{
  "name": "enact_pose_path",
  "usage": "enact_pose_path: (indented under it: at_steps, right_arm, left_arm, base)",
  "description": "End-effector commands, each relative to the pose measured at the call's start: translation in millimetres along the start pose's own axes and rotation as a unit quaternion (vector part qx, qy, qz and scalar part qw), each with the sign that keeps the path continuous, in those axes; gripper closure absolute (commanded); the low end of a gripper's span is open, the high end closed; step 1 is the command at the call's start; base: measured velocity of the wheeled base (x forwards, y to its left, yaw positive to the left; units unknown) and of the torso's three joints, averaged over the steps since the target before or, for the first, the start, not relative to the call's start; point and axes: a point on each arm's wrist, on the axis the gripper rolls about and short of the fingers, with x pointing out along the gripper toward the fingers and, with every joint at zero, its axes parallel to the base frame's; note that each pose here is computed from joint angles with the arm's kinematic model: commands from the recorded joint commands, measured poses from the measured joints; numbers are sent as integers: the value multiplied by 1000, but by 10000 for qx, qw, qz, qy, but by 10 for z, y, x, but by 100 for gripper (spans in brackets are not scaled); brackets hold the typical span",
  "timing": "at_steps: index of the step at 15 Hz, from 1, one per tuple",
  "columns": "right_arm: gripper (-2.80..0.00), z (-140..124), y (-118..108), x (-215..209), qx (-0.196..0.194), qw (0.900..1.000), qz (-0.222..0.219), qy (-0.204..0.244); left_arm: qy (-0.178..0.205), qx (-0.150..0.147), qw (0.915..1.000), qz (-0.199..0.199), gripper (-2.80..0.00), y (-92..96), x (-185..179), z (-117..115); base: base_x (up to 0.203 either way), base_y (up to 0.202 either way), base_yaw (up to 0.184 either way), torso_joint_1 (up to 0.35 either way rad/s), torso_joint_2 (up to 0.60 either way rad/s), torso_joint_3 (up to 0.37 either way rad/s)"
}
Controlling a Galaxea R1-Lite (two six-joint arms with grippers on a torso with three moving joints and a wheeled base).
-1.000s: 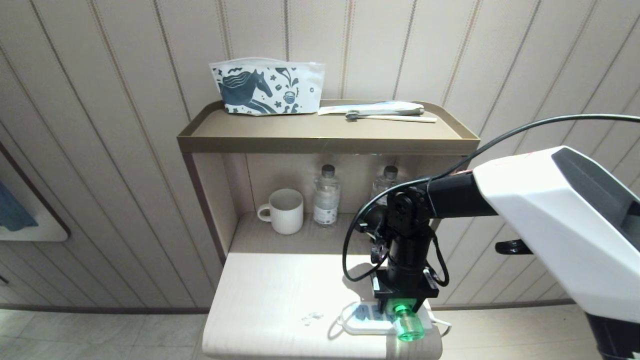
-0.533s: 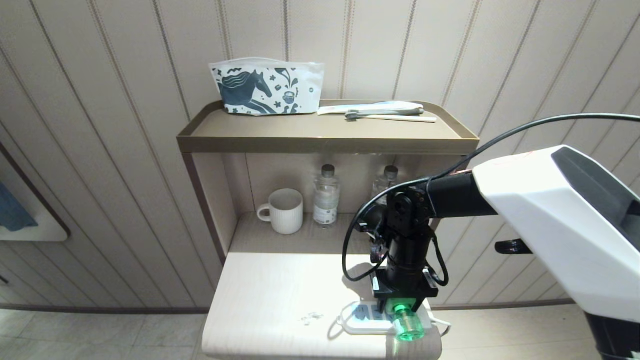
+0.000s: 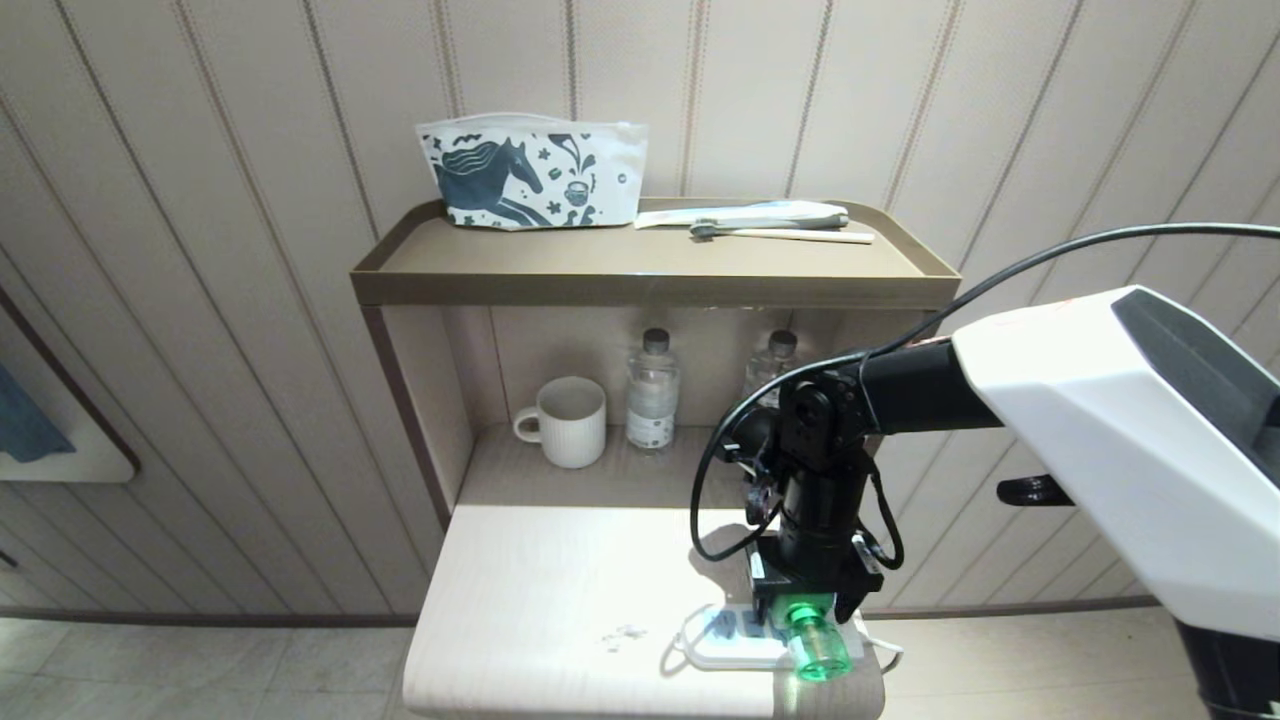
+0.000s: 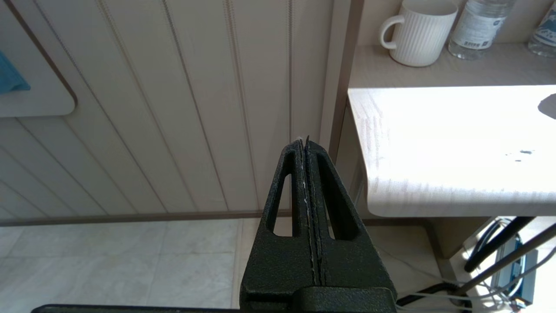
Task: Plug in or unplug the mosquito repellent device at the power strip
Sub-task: Insert the plug into the socket, then hold the socket with your left hand and unplug it with your right hand
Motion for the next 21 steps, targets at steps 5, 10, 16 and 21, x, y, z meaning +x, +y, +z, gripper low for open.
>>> enact_pose_path:
  at_steps: [5, 10, 16, 21]
  right_arm:
    - [-280, 30, 42, -222, -3, 9992, 224, -328]
    - [-280, 28, 44, -361, 3, 9981, 349, -516]
    - [-280, -15, -3, -570, 26, 9960, 416, -794]
    - [-280, -110, -83, -931, 51, 9902, 503, -1303]
  left_arm:
    - [-2, 1, 10000, -1, 0, 0, -1, 1]
    - [-2, 1, 10000, -1, 0, 0, -1, 1]
    - [-2, 1, 10000, -1, 0, 0, -1, 1]
    - [6, 1, 10000, -1, 0, 0, 1, -3]
  base:
    - [0, 0, 0, 0, 0, 0]
    - [0, 0, 0, 0, 0, 0]
    - [0, 0, 0, 0, 0, 0]
    - [0, 0, 0, 0, 0, 0]
